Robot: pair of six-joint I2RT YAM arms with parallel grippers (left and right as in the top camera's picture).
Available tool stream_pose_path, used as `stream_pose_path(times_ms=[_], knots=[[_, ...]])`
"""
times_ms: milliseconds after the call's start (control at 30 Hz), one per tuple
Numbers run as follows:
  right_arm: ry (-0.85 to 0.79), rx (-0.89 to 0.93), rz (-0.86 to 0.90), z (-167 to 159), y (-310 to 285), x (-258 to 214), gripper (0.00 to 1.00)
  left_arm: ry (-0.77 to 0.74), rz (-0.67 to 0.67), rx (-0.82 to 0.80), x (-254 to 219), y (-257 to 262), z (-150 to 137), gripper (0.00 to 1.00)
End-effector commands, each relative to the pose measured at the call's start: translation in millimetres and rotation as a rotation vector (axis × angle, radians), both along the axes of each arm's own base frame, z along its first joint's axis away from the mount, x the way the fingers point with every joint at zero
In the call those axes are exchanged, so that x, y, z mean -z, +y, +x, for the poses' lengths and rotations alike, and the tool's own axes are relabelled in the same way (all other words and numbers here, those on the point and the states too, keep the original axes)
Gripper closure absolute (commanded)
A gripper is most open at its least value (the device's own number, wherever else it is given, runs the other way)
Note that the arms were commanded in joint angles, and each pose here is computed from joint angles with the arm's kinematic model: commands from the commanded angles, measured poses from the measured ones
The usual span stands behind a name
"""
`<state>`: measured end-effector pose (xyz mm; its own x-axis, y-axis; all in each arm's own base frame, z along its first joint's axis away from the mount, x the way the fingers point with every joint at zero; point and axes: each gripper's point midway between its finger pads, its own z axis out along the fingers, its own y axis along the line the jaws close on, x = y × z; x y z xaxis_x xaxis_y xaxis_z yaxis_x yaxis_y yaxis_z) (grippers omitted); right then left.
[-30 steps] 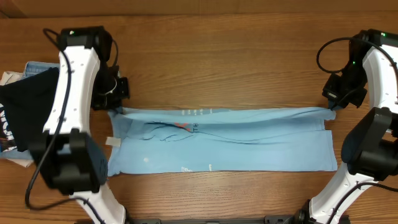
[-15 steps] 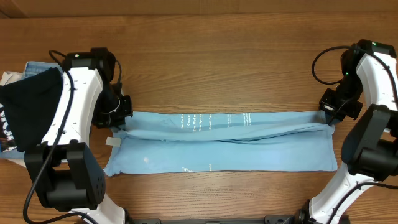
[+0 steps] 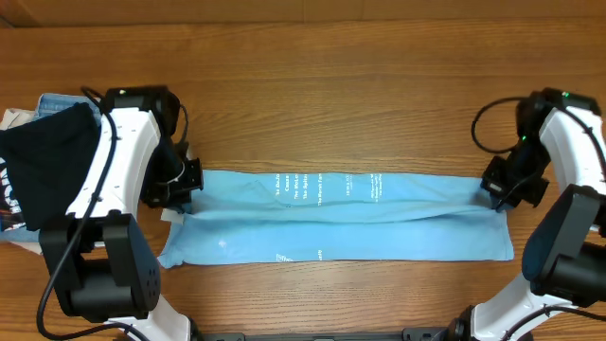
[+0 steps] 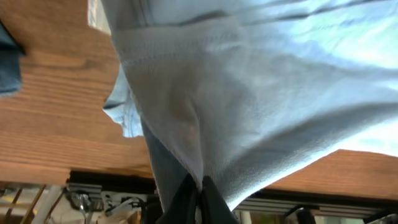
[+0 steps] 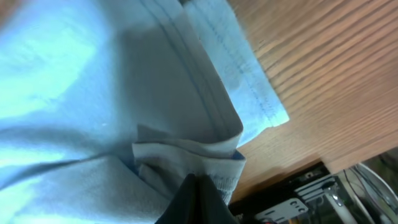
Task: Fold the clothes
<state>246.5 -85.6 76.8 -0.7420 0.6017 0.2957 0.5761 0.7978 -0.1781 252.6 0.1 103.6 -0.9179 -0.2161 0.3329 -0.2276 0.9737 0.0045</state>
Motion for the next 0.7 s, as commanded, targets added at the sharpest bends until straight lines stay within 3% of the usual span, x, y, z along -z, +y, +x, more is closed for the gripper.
stream_pose_path(times_ms=[0, 267, 467, 567, 667], knots=[[0.005, 0.017, -0.011, -6.8, -0.7, 3.4, 0.96, 0.034, 0.003, 0.013, 6.2, 2.6, -13.2, 0.96], [0.035, 0.078, -0.085, -17.7, -20.7, 6.0, 0.96, 0.037, 0.022, 0.019, 15.9, 6.1, -15.7, 0.96], [0.030, 0.107, -0.096, -18.6, -26.9, 6.5, 0.96, 0.060, 0.126, -0.012, 14.0, 20.9, -20.4, 0.96], [0.018, 0.110, -0.090, -15.7, -26.2, 7.7, 0.85, 0.063, 0.122, -0.014, 13.8, 20.1, -21.0, 0.96], [0.016, 0.110, -0.090, -15.4, -26.3, 7.9, 0.84, 0.073, 0.121, -0.011, 12.8, 19.7, -23.4, 0.96]])
